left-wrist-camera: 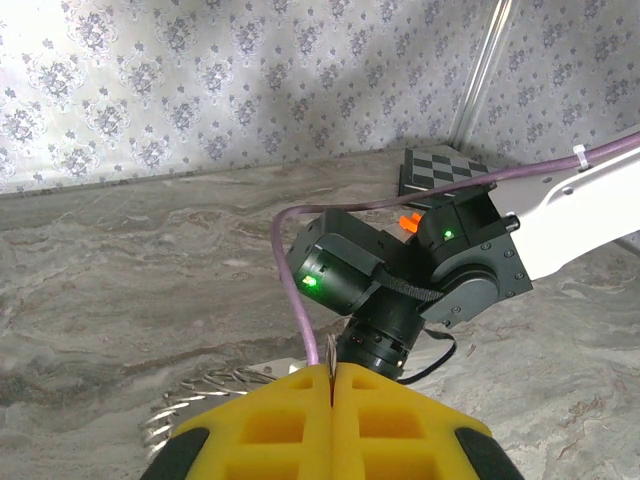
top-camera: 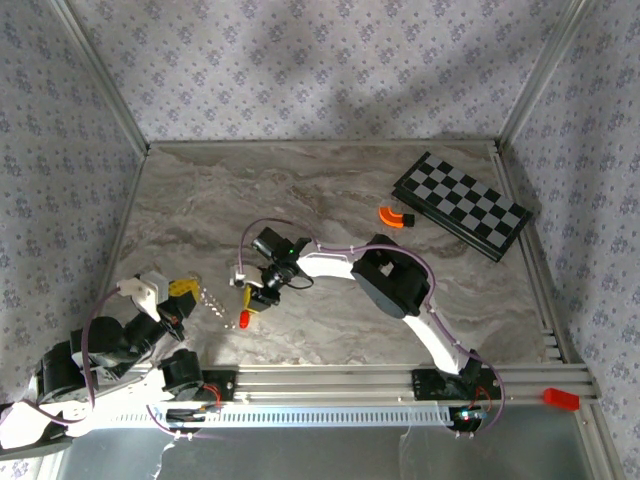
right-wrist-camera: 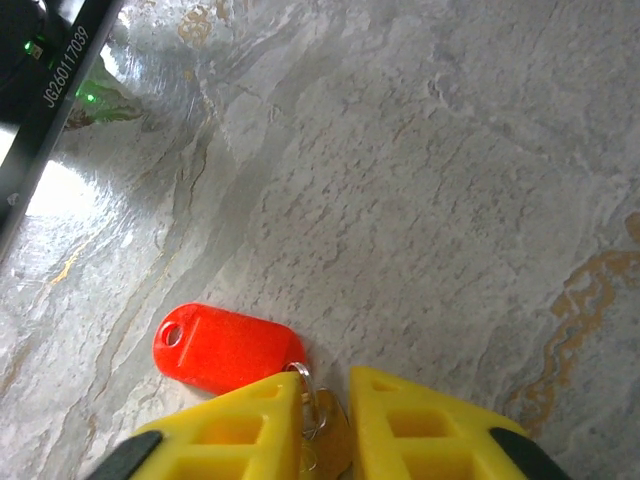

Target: Put the keys on the keyring

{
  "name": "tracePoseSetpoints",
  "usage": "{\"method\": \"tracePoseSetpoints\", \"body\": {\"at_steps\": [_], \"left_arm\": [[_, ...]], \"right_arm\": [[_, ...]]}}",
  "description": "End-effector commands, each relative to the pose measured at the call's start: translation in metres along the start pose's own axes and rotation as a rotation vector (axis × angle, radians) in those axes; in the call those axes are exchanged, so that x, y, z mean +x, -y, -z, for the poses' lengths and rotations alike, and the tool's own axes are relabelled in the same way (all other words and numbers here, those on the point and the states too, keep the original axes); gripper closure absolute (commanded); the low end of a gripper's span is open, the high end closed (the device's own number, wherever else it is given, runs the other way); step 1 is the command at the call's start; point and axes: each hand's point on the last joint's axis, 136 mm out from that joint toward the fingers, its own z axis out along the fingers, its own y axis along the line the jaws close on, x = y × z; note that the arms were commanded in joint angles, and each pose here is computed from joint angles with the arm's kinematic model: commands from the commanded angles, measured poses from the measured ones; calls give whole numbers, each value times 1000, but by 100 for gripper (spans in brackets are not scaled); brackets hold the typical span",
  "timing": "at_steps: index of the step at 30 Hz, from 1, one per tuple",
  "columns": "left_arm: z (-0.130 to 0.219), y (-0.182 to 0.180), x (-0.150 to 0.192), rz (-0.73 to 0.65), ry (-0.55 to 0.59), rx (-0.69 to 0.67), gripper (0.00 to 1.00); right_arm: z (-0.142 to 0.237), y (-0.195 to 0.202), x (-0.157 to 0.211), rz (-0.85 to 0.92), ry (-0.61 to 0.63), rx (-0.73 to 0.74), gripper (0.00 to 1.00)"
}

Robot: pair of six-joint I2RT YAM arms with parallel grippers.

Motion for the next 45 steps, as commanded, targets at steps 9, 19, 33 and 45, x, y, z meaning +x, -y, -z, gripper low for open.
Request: {"method": "tracePoseSetpoints", "body": {"at_steps": [9,19,33,45], "left_arm": [[5,-5,-10,36,41,-13,100],[5,-5,-10,35,40,-11,100],[5,-2,-10,36,38,4,100],[2,6,-8,28,34,37,100]], "right_arm": [[14,-17,7,0,-61,-7,96],[34,-27,18,-35,-79,30,100],[83,-46,64,-231,-43,232,100],[124,-53,88,-464,70,593,100]]}}
